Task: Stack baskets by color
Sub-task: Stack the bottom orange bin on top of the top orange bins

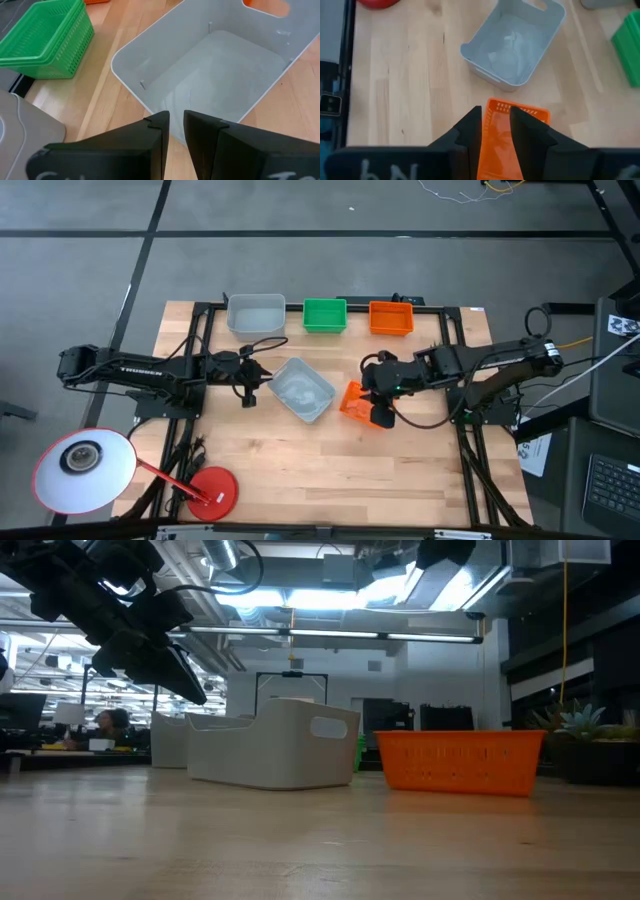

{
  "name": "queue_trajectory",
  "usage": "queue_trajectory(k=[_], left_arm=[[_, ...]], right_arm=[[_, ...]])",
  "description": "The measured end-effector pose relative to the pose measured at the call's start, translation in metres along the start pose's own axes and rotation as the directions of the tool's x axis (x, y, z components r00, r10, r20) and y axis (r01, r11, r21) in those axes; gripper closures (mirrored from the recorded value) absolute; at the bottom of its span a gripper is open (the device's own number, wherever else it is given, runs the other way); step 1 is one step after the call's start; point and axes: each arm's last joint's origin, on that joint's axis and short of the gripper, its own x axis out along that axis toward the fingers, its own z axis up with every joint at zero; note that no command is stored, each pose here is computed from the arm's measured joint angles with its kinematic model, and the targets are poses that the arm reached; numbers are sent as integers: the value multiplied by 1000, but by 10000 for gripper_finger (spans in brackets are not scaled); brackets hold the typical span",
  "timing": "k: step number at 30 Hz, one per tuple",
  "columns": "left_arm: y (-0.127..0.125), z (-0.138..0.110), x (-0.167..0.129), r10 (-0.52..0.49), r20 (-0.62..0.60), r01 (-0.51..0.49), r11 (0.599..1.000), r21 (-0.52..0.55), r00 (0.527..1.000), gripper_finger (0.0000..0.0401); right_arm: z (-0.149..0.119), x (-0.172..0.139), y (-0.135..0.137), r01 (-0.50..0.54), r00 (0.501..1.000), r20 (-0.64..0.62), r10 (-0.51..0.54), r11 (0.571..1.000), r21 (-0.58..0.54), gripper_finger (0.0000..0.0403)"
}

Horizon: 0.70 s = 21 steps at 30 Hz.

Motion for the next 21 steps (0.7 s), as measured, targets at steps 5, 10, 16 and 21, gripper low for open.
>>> queue_trajectory(k=[5, 10, 16, 21], left_arm=[[0, 0, 0, 0, 0, 0, 1000, 0, 1000, 351], [0, 0, 0, 0, 0, 0, 1000, 0, 1000, 351], [0, 0, 0, 0, 0, 0, 1000, 0, 1000, 351], [0, 0, 0, 0, 0, 0, 1000, 0, 1000, 351]], right_arm=[[-1, 1, 0, 3, 1000, -9, -3, 998, -59, 302], [-13, 20, 0, 8, 999, -38, -11, 996, -89, 302], [-44, 62, -12, 41, 996, -77, -41, 999, -4, 302], [-77, 92, -35, 136, 981, -155, -121, 987, 88, 302]])
